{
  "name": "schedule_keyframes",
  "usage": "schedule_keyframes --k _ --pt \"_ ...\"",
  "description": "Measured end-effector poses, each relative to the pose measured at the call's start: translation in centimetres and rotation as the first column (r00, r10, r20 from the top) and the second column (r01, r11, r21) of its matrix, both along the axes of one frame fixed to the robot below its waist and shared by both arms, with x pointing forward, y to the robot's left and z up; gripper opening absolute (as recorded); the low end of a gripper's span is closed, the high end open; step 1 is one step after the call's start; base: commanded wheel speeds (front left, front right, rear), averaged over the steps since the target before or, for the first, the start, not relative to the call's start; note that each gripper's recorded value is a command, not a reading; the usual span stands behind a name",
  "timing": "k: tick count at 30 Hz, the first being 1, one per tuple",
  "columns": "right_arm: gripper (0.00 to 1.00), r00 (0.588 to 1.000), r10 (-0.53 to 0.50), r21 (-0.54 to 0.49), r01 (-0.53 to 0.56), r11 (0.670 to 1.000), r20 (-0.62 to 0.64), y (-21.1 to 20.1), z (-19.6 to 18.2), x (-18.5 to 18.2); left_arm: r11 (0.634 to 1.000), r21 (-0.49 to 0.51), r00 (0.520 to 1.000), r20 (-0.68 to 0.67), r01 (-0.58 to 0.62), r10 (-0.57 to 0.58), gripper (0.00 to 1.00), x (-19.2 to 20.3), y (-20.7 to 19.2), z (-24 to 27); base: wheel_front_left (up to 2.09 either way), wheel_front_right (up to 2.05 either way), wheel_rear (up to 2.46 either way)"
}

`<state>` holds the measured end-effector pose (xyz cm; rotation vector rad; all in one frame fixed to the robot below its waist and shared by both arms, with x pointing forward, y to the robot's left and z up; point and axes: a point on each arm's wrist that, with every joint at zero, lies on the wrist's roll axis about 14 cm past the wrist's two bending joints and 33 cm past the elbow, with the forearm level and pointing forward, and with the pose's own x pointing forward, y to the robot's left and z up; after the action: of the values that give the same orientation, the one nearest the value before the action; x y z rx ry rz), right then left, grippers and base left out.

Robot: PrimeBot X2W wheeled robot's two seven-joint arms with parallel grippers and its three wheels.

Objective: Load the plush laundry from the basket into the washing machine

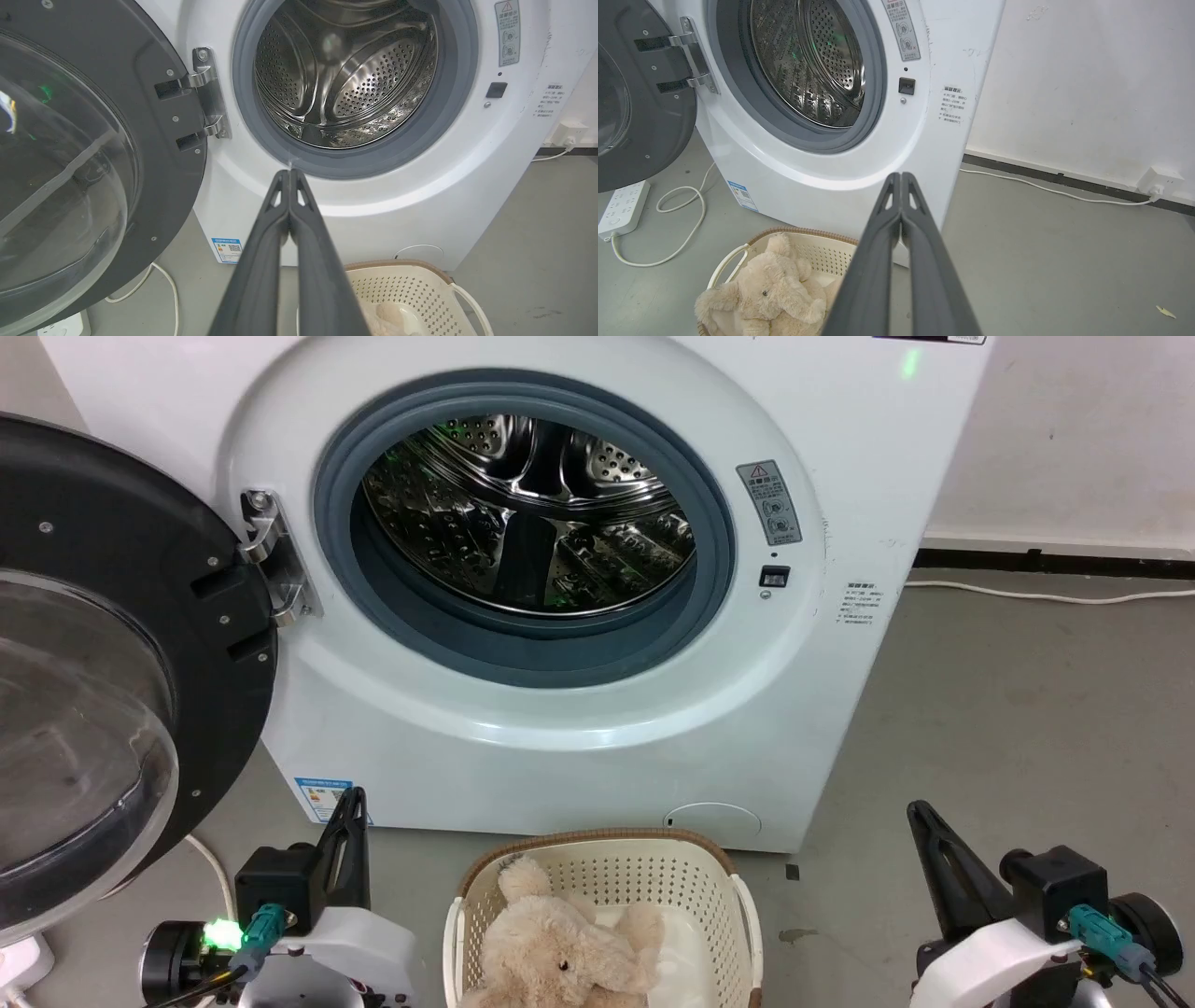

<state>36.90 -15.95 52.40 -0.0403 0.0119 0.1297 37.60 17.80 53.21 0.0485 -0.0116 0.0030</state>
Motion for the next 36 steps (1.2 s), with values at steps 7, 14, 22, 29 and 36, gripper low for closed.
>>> schedule_keyframes --k 7,14,22,29,36 --pt "0.0 1.0 0.0 0.0 0.0 1.0 0.0 0.0 0.0 0.0 1.0 0.0 1.0 0.0 0.0 0.0 0.0 0.0 0.0 0.0 0.0 0.0 0.0" --pt "1.0 1.0 -0.001 0.003 0.001 1.0 0.001 0.0 0.0 0.0 1.0 -0.001 1.0 -0.001 0.002 -0.002 1.0 0.0 -0.1 0.0 0.0 0.0 0.0" --pt "1.0 1.0 -0.008 0.02 0.008 1.0 0.009 -0.3 0.1 0.0 1.0 -0.019 1.0 0.003 0.014 -0.014 1.0 0.0 -0.6 -0.1 0.0 0.0 0.0" --pt "1.0 1.0 -0.019 0.041 0.018 0.999 0.018 -0.6 0.1 0.0 0.999 -0.039 1.0 -0.014 0.025 -0.026 1.0 0.1 -1.1 -0.7 0.0 0.0 0.0" --pt "1.0 0.999 -0.036 0.062 0.035 0.997 0.015 -1.2 -0.2 0.0 0.997 -0.063 0.998 -0.051 0.042 -0.045 1.0 0.7 -2.0 -1.6 0.0 0.0 0.0"
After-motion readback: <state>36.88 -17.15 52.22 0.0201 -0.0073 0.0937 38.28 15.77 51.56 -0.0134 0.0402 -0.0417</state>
